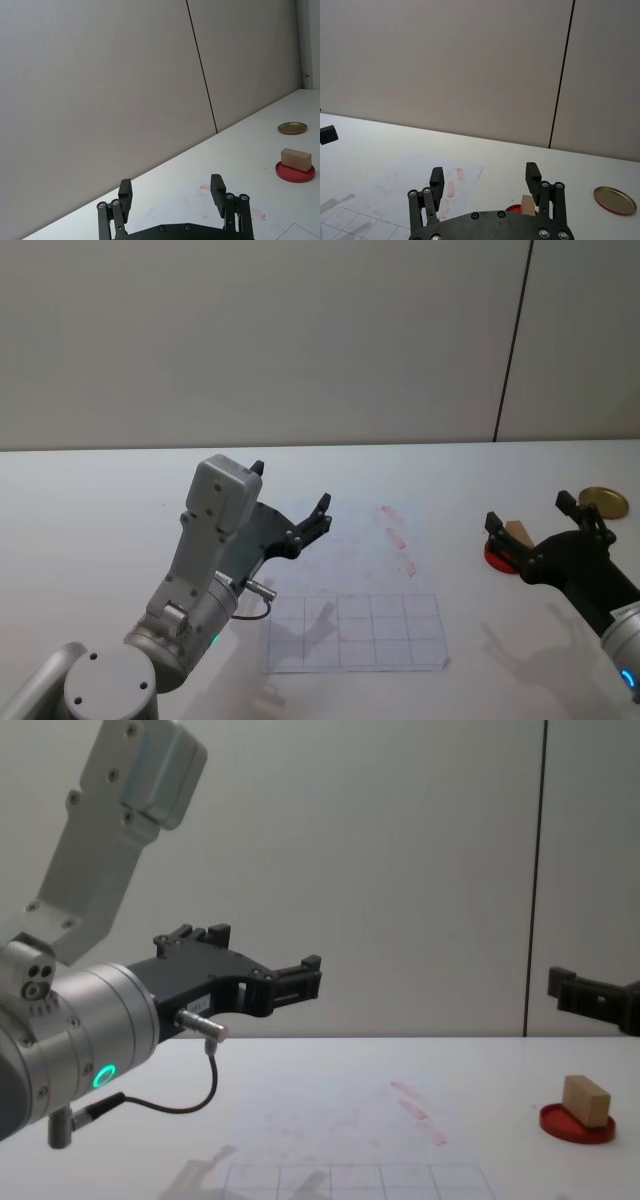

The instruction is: Use the one hand to pick up the stamp and affix it onto the A4 paper.

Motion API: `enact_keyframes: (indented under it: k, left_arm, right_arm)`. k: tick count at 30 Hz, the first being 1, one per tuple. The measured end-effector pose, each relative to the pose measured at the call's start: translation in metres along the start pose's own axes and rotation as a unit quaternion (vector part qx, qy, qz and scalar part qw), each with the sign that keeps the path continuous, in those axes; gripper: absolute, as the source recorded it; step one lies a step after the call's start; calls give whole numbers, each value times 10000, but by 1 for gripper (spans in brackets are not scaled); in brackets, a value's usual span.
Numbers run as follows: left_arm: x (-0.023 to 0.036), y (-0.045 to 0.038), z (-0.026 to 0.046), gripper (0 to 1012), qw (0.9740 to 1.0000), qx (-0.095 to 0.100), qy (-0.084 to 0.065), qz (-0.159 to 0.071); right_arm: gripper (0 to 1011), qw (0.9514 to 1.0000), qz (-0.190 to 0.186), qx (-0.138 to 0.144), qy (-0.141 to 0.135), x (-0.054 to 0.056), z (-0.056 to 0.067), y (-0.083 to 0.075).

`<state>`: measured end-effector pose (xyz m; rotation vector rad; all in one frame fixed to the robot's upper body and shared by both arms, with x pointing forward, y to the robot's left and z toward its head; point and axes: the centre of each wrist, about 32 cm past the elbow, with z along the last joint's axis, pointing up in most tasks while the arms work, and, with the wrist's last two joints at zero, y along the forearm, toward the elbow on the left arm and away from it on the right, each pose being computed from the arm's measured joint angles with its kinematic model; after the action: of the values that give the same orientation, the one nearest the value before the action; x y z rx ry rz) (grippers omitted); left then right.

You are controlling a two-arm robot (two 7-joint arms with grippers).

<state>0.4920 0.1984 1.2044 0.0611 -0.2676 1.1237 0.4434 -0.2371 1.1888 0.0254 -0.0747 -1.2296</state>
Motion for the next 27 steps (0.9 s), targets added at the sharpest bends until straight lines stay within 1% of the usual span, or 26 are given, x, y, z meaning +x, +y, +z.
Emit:
enact_keyframes:
  k: [6,11,12,17,20,23,24,27]
  left_arm:
    - [0,0,0,993,10000,0,0,0]
    - [0,0,0,993,10000,0,0,0]
    - [0,0,0,993,10000,0,0,0]
    - [0,0,0,993,10000,0,0,0]
    - [0,0,0,993,10000,0,0,0]
    - [0,0,0,993,10000,0,0,0]
    - [0,0,0,993,10000,0,0,0]
    - [0,0,0,993,10000,0,0,0]
  right_arm:
    - [1001,10000,-52,-38,-16,-16,21,13]
    - [1001,9997,-182,-140,-71,-46,82,67]
    - [1001,9995,-226,-181,-91,-55,110,98]
    - [1001,9987,-360,-318,-141,-60,170,196]
    - [1001,9977,-468,-466,-177,-55,220,289]
    - [1001,9964,-551,-610,-183,-49,249,363]
    - [1001,9964,-551,-610,-183,-49,249,363]
    - [1001,9948,-632,-773,-183,-38,267,425]
